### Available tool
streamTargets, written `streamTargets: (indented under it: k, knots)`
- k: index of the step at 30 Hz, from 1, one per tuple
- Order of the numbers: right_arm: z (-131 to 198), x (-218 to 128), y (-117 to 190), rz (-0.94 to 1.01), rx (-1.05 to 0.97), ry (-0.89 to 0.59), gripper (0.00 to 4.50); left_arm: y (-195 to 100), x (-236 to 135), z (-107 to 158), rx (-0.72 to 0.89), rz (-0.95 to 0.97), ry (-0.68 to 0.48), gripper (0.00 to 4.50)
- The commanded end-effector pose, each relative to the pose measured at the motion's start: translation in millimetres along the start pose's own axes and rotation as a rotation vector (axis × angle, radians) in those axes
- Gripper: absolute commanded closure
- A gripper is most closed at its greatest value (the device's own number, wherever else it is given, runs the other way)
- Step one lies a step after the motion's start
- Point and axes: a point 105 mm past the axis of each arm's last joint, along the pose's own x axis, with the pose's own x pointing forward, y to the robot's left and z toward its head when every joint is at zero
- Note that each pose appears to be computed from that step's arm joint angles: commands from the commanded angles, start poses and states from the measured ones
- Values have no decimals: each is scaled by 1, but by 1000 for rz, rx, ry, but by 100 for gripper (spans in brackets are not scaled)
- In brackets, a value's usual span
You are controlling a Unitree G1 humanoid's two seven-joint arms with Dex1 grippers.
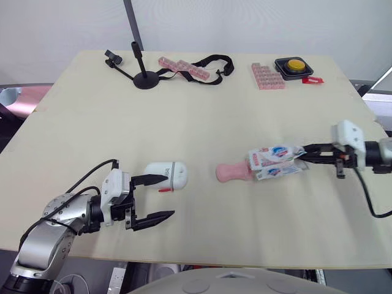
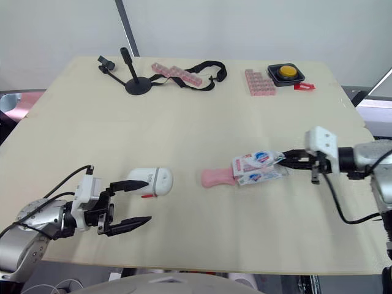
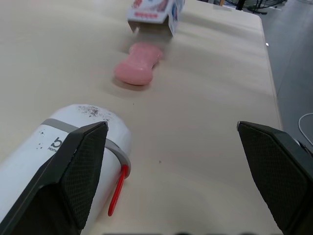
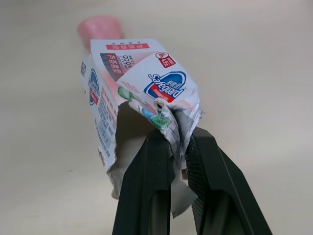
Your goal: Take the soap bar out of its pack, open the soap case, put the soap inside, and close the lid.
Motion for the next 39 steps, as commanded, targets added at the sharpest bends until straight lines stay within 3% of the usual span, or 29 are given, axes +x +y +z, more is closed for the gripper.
streamTargets:
  k: [1, 7, 14, 18, 24, 39]
  knots:
    - [4, -25, -18, -155, 12, -109, 397, 0, 0, 6, 39, -17, -3, 0]
    - [-32, -55, -36, -505, 127, -164, 397, 1, 0, 7, 43, -17, -4, 0]
    - [-82, -70, -36, -867, 277, -136, 397, 2, -1, 9, 42, -9, -7, 0]
    - [-88, -69, -34, -905, 283, -112, 397, 2, -1, 9, 43, -7, -6, 0]
    - [-113, -66, -36, -1110, 380, -45, 397, 4, 0, 11, 44, -2, -8, 0]
    - [-127, -75, -39, -1173, 454, 7, 397, -6, 2, 26, 14, -56, -114, 0]
